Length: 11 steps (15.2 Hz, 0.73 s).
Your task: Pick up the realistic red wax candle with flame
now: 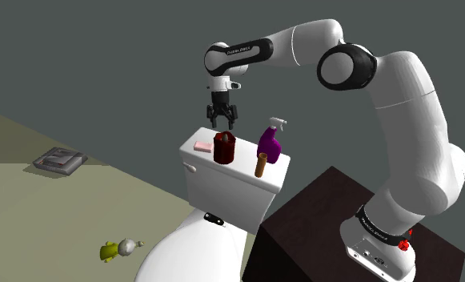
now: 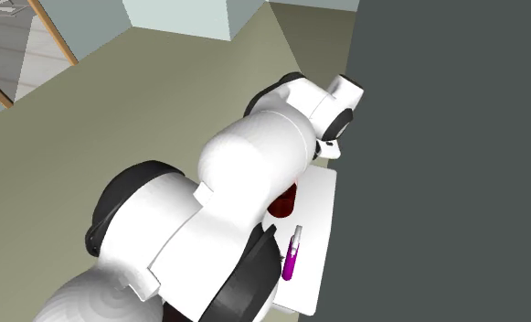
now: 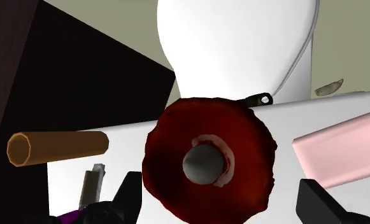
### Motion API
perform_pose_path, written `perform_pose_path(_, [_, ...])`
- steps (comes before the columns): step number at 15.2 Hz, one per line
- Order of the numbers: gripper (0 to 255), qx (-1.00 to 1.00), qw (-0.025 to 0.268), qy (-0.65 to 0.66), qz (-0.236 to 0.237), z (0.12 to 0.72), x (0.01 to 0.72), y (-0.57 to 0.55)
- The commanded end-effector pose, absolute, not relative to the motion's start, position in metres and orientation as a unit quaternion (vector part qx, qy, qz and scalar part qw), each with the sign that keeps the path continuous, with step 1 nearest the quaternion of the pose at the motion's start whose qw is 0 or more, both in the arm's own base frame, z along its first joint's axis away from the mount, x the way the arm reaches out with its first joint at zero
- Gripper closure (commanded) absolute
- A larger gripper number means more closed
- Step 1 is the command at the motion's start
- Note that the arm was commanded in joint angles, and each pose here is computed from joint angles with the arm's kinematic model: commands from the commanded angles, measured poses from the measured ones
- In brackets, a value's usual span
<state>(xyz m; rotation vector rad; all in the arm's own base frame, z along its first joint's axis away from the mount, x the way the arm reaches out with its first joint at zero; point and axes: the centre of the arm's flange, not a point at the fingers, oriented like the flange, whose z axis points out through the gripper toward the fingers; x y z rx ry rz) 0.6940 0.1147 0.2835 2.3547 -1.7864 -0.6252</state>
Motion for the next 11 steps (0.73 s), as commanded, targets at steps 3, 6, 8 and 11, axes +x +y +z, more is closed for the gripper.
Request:
perform_pose_path(3, [0, 0.777, 0.06, -0.592, -0.207, 0.262, 0.695, 0.115])
perform_pose_path(6, [0, 0.777, 0.06, -0.592, -0.207, 0.254, 0.695, 0.115])
perform_pose_path(8, [255, 0.777, 0.06, -0.592, -0.207, 0.253, 0.696, 0.115])
perform_pose_path(11, [255, 0.777, 0.06, -0.592, -0.207, 0.254, 0.696, 0.114])
